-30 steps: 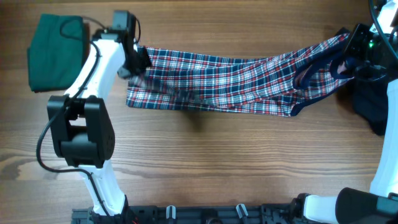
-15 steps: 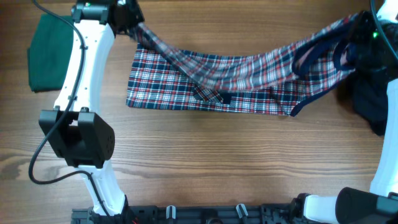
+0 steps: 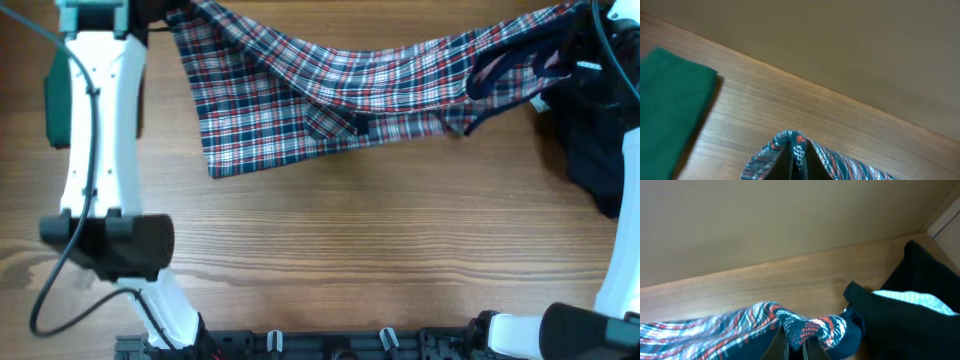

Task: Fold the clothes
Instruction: 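Raise and stretch the plaid dress between both grippers, then lay it flat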

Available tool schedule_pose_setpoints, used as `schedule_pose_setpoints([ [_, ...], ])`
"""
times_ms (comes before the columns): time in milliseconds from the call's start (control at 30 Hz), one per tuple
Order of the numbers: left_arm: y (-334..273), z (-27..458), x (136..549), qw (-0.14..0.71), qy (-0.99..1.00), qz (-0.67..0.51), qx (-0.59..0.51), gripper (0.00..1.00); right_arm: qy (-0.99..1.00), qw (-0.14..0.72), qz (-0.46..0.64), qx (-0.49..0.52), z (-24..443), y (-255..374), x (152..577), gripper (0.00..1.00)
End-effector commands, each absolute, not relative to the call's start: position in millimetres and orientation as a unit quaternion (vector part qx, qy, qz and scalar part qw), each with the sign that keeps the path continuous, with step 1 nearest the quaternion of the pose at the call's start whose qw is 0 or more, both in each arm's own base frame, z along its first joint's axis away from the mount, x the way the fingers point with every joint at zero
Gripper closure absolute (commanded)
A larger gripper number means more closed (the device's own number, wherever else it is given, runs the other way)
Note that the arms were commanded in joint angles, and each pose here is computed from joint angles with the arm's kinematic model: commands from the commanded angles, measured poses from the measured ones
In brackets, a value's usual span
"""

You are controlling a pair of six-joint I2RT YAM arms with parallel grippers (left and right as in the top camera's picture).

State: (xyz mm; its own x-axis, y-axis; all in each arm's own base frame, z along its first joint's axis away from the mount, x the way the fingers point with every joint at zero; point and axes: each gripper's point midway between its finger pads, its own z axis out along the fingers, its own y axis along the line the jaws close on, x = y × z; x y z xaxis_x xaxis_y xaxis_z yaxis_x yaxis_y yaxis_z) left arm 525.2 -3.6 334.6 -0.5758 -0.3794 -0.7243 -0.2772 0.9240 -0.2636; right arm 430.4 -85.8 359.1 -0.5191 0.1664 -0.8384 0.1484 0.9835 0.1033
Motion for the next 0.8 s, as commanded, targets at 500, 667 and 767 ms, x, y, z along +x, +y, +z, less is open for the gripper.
schedule_pose_setpoints([
  [500,15.2,438.3,358.3,0.442,0.876,-0.031,-0.192,0.96,0.809,0.57,-0.009,0.143,464.3,-53.7,246.9,0.96],
  [667,16.1,469.6,320.1,0.482,0.854,-0.041,-0.192,0.96,0.805,0.567,-0.026,0.175,462.2,-57.4,216.9,0.96],
  [767,16.4,482.5,303.7,0.501,0.843,-0.046,-0.192,0.96,0.808,0.558,-0.022,0.185,457.2,-57.5,215.0,0.96],
])
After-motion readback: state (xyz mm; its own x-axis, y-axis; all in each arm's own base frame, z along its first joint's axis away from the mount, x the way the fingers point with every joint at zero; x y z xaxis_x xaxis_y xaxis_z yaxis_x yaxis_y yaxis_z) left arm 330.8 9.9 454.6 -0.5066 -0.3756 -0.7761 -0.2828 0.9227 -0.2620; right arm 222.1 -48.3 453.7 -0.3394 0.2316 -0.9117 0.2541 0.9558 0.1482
